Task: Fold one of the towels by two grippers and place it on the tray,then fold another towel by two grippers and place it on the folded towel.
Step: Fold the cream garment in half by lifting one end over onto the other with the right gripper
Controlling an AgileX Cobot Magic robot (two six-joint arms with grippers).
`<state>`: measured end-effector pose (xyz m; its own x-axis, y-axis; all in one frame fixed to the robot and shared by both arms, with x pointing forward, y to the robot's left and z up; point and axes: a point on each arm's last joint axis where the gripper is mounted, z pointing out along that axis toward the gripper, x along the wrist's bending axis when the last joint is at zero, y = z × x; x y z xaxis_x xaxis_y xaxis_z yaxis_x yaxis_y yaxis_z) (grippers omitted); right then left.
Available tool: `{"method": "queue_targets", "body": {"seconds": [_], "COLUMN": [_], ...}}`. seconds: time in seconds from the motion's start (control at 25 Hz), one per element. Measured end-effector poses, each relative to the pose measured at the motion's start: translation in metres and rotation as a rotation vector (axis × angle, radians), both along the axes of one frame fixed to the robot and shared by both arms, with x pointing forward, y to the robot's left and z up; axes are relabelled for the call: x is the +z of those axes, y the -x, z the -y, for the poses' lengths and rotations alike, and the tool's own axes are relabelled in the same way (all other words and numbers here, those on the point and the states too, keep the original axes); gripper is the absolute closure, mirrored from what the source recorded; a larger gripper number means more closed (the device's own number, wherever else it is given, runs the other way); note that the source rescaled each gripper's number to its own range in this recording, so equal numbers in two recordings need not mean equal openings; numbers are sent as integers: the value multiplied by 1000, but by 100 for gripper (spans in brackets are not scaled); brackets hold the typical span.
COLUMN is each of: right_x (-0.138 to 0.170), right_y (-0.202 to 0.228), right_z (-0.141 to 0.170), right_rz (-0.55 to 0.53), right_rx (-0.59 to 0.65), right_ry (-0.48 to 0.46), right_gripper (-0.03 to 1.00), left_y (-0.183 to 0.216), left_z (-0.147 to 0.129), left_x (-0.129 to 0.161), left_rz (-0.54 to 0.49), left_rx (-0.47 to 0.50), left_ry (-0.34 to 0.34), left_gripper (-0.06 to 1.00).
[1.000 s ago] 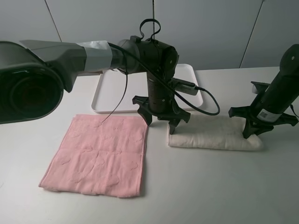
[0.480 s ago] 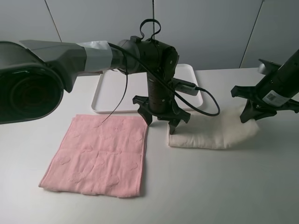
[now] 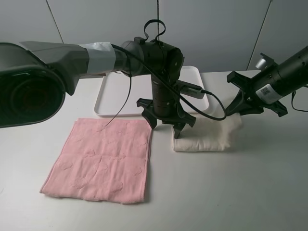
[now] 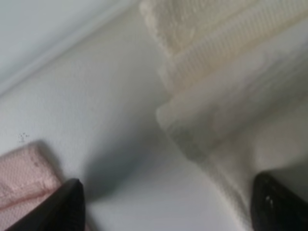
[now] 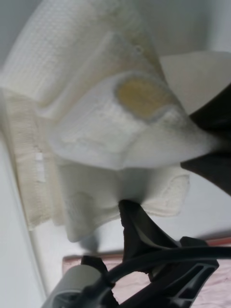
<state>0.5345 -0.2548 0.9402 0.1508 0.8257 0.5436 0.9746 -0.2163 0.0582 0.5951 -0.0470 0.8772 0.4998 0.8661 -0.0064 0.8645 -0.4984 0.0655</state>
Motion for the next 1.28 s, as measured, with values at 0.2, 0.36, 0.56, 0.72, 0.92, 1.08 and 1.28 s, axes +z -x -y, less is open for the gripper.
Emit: {"method": "queue_targets", "body": {"seconds": [0.2, 0.36, 0.56, 0.72, 0.92, 1.08, 1.28], "right_x": [-13, -31, -47, -55, -64, -63, -66], "right_y": [5, 10, 13, 11, 11, 9, 10], "right_z": [-7, -13, -19, -21, -22, -23, -33], "right_rz": [-5, -8, 29, 37, 24, 39, 38], "right_rx": [-10, -45, -108, -122, -126, -142, -121], "right_ry": [-92, -197, -315, -370, -380, -417, -423], "right_gripper": [93, 93, 93, 93, 93, 93, 93], "left_y": [0, 0, 0, 1, 0, -2, -6], "left_z": [0, 0, 0, 0, -1, -4, -9], "left_x": [0, 0, 0, 0, 0, 0, 0], "left_rz": [0, 1, 0, -5, -11, -23, -38], "left_rx": [-2, -20, -24, -36, -40, -25, -7], "left_ry": [0, -1, -3, -1, 0, 13, 20], "left_gripper": [4, 4, 4, 4, 4, 4, 4]}}
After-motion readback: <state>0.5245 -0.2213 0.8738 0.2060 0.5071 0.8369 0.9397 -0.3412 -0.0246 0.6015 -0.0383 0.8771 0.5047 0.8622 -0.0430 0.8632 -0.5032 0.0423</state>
